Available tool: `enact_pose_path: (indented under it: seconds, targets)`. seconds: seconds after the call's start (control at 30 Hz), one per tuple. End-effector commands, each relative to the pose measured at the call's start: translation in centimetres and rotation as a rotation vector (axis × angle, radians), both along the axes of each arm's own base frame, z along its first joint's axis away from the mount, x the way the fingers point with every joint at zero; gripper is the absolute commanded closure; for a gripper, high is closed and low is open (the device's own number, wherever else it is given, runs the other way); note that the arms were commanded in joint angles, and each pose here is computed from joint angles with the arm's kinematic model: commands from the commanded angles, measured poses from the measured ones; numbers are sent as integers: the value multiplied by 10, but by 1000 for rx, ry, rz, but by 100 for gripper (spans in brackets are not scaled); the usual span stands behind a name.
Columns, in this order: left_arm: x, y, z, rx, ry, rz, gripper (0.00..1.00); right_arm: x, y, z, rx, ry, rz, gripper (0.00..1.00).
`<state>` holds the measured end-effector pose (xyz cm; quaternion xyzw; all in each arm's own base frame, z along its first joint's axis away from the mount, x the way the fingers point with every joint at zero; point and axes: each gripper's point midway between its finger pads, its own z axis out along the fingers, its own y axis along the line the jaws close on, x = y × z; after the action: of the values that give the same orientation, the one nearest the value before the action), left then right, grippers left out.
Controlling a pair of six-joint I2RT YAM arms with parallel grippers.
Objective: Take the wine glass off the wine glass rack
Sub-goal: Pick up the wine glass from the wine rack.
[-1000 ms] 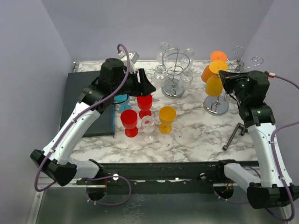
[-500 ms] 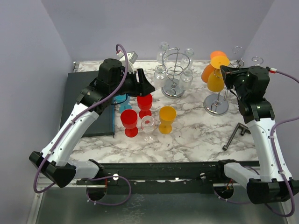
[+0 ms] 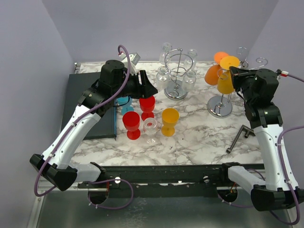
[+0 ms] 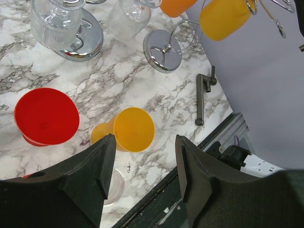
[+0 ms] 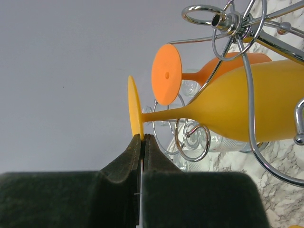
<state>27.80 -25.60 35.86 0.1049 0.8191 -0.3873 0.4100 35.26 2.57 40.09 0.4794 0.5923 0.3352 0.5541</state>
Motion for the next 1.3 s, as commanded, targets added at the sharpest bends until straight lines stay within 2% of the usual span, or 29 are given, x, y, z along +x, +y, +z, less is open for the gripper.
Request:
enact_pose_path:
  seconds: [0.0, 0.43, 1.27]
  targets:
    - [-1, -2, 6, -24, -10, -19, 41, -12, -12, 10, -17, -22, -58, 99]
    - [1, -6, 5, -35, 0, -28, 42, -31, -8, 0, -5, 2, -28, 99]
    - [-2, -8, 4, -46, 11, -39, 41, -38, -4, -22, 10, 71, -12, 100]
